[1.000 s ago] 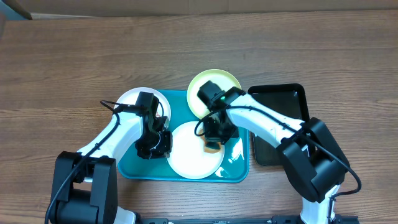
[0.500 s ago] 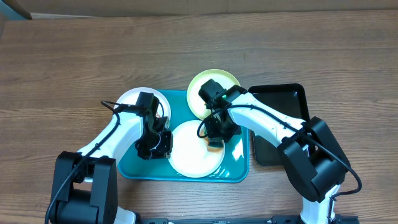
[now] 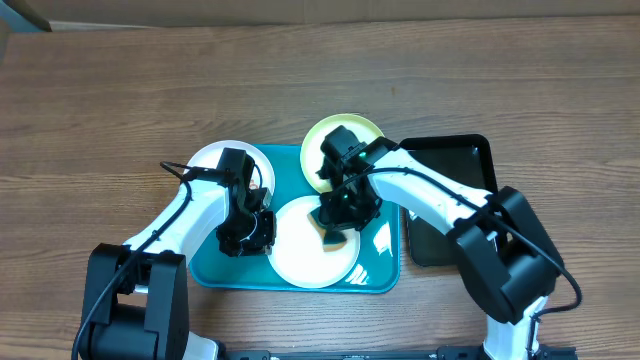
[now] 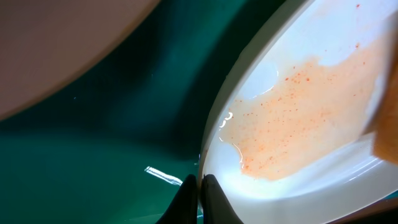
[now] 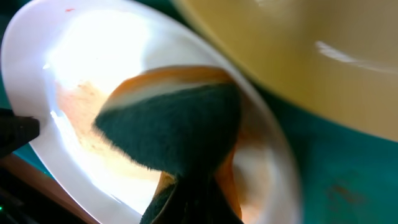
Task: Clean dirty plates on tray and stack at the side
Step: 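Scrub the front white plate with the sponge while left gripper holds it, then return the sponge to the black tray with the right gripper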
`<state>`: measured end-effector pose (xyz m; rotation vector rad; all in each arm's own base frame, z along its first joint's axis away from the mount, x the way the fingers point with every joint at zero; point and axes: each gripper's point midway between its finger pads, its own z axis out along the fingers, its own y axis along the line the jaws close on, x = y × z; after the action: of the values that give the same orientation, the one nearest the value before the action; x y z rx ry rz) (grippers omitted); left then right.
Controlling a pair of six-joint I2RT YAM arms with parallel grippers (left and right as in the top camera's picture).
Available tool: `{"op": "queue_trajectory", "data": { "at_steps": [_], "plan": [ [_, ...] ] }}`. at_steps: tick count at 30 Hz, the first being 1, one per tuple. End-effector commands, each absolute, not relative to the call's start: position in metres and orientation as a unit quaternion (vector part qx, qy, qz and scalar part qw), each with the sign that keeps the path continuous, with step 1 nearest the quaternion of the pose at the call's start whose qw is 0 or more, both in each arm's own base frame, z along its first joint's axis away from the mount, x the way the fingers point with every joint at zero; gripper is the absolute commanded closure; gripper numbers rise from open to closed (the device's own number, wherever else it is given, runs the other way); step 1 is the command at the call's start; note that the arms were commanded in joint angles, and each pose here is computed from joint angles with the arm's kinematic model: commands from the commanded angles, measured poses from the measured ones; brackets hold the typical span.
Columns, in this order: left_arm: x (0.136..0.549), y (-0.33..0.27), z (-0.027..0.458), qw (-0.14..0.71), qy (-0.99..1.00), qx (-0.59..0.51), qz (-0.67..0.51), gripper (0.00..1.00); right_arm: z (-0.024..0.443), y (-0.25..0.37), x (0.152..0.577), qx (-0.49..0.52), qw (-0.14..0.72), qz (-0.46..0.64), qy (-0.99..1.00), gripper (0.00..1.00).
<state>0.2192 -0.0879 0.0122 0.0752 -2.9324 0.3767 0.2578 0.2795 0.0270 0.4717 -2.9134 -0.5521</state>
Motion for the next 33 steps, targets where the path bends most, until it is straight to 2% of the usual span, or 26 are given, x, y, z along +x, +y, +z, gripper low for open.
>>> {"op": "queue_trajectory", "data": {
  "at_steps": [1,7,12,15,20,27,33],
  "plan": [
    [0.216,-0.083,0.008,0.096,-0.989,0.015,0.112,0.96,0.078,0.245,0.295,0.089,-0.028,-0.148,-0.985,0.96],
    [0.218,-0.083,0.008,0.092,-0.989,0.014,0.112,0.96,0.124,0.176,0.319,-0.022,-0.102,-0.089,-0.991,0.96],
    [0.224,-0.084,0.007,0.08,-0.99,0.013,0.114,0.77,0.123,0.106,0.312,-0.104,-0.085,0.003,-0.991,0.96],
    [0.228,-0.085,0.007,0.072,-0.991,0.011,0.116,0.76,0.112,0.088,0.305,-0.122,-0.066,0.019,-0.99,0.96],
    [0.232,-0.086,0.006,0.063,-0.991,0.01,0.118,0.76,0.086,0.071,0.292,-0.14,-0.042,0.032,-0.989,0.96],
    [0.233,-0.088,0.006,0.061,-0.991,0.008,0.118,0.9,0.035,0.067,0.283,-0.149,-0.045,0.015,-0.988,0.96],
    [0.233,-0.088,0.006,0.062,-0.991,0.009,0.118,0.91,-0.005,0.081,0.268,-0.147,-0.046,-0.04,-0.987,0.96]
  ]
}}
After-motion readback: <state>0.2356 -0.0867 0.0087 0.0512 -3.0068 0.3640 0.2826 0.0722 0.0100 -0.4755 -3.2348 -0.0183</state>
